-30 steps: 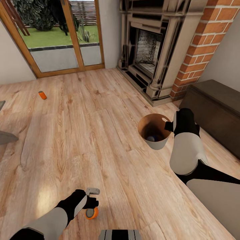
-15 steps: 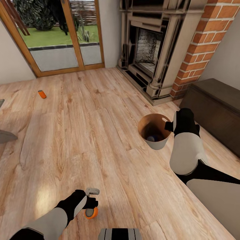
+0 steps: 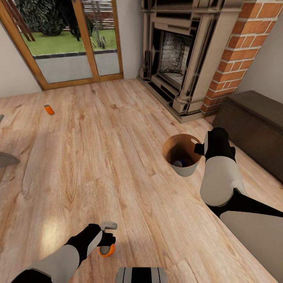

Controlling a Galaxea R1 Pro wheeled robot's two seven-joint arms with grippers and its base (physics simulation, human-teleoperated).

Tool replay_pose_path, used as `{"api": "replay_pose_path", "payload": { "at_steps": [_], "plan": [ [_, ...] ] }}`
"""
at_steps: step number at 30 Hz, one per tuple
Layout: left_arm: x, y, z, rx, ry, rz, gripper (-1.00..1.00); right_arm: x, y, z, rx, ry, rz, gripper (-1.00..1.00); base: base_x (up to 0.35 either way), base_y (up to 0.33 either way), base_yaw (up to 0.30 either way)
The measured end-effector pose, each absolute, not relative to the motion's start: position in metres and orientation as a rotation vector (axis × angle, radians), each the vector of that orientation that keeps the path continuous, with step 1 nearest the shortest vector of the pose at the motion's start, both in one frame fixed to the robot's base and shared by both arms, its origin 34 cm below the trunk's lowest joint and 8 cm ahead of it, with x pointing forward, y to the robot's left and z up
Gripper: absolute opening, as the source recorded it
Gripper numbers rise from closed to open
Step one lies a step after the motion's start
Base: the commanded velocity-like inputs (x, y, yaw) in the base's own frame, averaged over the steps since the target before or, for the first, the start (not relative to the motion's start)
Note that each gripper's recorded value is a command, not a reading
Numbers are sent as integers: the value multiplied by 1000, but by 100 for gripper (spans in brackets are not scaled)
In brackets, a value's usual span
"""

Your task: Put the three can of soda from the living room inside the tash can in the kitchen.

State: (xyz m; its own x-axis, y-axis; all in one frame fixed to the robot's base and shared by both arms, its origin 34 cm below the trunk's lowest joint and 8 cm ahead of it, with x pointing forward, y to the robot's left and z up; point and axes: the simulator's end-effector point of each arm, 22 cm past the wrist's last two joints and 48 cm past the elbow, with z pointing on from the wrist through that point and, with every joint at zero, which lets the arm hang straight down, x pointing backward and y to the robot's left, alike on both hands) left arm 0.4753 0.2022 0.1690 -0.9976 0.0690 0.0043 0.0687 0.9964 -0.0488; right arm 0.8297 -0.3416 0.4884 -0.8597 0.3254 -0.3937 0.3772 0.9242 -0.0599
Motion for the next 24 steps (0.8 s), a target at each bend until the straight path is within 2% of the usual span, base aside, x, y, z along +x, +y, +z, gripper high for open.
{"api": "replay_pose_path", "payload": {
  "at_steps": [24],
  "plan": [
    [473, 201, 158, -112, -3137, 77, 100, 828, -341, 478, 507, 2700, -190, -100, 0, 0, 0]
  ]
}}
